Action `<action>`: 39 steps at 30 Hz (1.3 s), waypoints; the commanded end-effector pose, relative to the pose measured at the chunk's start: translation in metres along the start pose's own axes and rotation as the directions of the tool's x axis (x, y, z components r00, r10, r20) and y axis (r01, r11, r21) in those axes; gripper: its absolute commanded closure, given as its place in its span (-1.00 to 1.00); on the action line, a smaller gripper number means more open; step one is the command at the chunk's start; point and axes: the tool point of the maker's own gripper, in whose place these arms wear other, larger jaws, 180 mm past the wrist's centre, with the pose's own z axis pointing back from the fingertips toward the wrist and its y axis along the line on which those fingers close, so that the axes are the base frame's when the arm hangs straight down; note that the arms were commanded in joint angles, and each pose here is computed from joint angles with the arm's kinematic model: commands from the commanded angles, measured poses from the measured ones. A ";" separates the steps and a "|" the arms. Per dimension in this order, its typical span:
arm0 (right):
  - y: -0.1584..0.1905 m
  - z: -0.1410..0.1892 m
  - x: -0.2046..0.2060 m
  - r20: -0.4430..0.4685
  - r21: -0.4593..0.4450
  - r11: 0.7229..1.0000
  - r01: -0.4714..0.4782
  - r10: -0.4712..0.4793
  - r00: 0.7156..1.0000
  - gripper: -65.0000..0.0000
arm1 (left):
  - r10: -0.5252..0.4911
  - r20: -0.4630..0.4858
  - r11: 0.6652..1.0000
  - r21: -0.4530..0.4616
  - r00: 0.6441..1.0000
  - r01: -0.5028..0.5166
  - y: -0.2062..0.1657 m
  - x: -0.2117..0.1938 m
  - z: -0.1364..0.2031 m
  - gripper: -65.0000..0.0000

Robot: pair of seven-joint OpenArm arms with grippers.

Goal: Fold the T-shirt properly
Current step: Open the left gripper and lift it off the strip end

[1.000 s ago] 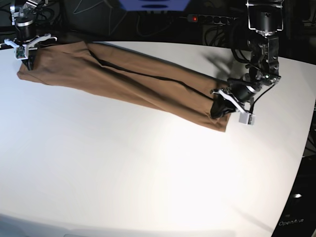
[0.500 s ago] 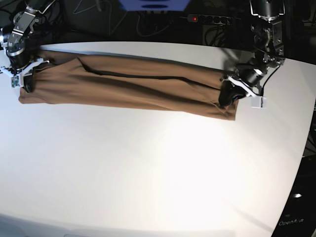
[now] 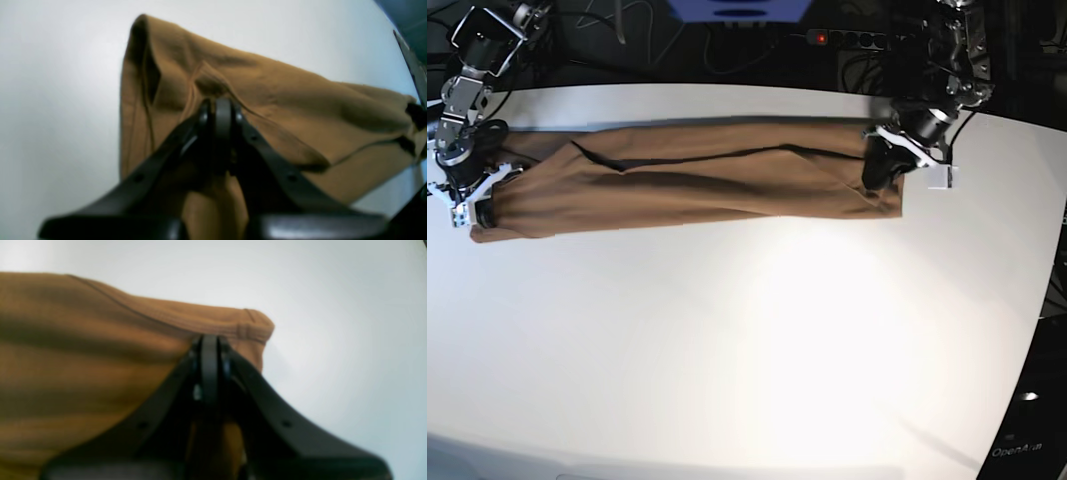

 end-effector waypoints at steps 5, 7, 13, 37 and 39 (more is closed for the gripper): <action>0.010 0.004 -0.033 -0.153 0.048 0.998 -0.046 0.052 0.987 0.99 | -0.091 -0.375 0.983 0.117 0.923 0.145 0.014 -0.077 0.033 0.90; 0.010 0.004 -0.033 -0.154 0.048 0.998 -0.046 0.052 0.987 0.99 | -0.103 -0.361 0.982 0.113 0.927 0.153 0.013 -0.070 0.031 0.90; 0.010 0.004 -0.033 -0.154 0.048 0.998 -0.046 0.052 0.987 0.99 | -0.091 -0.333 0.977 0.150 0.938 0.148 0.024 -0.059 0.035 0.90; 0.030 0.005 -0.043 -0.171 0.088 0.995 -0.042 0.057 0.984 0.99 | -0.271 -0.148 0.924 0.237 0.951 0.300 0.005 0.099 0.049 0.90; 0.030 0.005 -0.043 -0.171 0.088 0.995 -0.042 0.057 0.984 0.99 | -0.264 -0.160 0.925 0.238 0.951 0.297 0.000 0.097 0.051 0.90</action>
